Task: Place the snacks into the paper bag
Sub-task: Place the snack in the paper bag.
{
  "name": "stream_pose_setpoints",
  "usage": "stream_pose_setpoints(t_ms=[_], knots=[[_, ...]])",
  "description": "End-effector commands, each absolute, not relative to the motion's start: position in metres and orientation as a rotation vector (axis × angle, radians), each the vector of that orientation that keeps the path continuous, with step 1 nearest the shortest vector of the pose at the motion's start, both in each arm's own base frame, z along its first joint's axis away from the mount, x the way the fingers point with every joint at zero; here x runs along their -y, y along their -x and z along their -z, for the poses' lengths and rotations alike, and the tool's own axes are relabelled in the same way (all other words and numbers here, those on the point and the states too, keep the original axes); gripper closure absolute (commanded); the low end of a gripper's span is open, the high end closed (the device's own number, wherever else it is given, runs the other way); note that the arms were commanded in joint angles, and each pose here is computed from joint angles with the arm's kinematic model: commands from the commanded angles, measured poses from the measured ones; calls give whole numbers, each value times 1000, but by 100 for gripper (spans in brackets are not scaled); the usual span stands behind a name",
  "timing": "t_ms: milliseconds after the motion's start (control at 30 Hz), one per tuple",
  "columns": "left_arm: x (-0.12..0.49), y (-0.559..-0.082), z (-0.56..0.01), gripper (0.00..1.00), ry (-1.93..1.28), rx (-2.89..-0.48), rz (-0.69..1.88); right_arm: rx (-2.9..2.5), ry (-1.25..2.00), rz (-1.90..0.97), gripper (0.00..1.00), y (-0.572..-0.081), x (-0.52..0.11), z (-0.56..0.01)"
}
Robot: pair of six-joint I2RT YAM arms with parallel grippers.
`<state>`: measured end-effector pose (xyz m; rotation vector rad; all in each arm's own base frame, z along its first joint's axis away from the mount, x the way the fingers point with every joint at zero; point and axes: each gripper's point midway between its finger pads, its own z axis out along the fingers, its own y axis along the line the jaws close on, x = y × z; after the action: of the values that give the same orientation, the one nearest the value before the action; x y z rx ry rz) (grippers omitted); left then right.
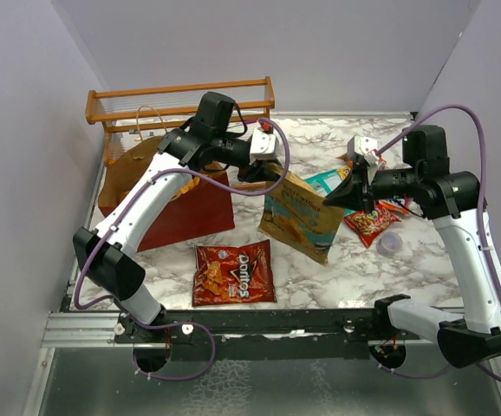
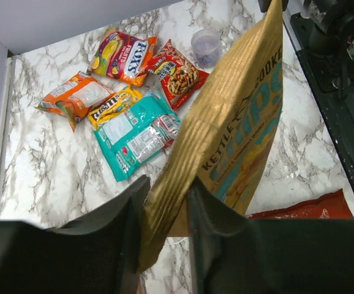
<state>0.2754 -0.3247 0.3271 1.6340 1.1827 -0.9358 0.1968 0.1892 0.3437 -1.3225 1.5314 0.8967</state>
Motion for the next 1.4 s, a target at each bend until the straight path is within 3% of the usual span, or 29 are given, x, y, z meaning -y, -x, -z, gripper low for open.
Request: stream_pose_setpoints(t_ms=[0, 100, 200, 267, 333, 467, 533, 567, 633, 1100, 1367], knots=[[330, -257, -335, 77, -1652, -1107, 1025, -1489, 1295, -838, 99, -205, -190, -357], [330, -255, -341, 100, -1636, -1115, 1037, -1520, 1265, -795, 99, -213, -187, -355], [328, -255, -351, 100, -1600, -1135, 1023, -1564, 1220, -723, 98, -224, -180, -353], [327, -259, -363, 100, -1557, -1142, 987, -1600, 1186, -661, 90, -232, -173, -349], [325, -263, -378, 100, -1498, -1159, 947, -1632, 1154, -610, 80, -238, -167, -347], [320, -276, -401, 100, -1394, -1219, 881, -1691, 1058, -522, 48, -252, -151, -346], [316, -281, -413, 100, -1349, -1234, 841, -1714, 1004, -484, 38, -259, -142, -348], [315, -283, -420, 100, -1326, -1239, 821, -1722, 979, -466, 17, -262, -138, -350], [311, -290, -432, 100, -1270, -1257, 783, -1731, 937, -435, 8, -265, -130, -355], [270, -333, -546, 100, -830, -1240, 523, -1719, 823, -391, 4, -263, -105, -373], [220, -330, -608, 100, -682, -1154, 289, -1732, 813, -405, 4, -263, -104, -367]])
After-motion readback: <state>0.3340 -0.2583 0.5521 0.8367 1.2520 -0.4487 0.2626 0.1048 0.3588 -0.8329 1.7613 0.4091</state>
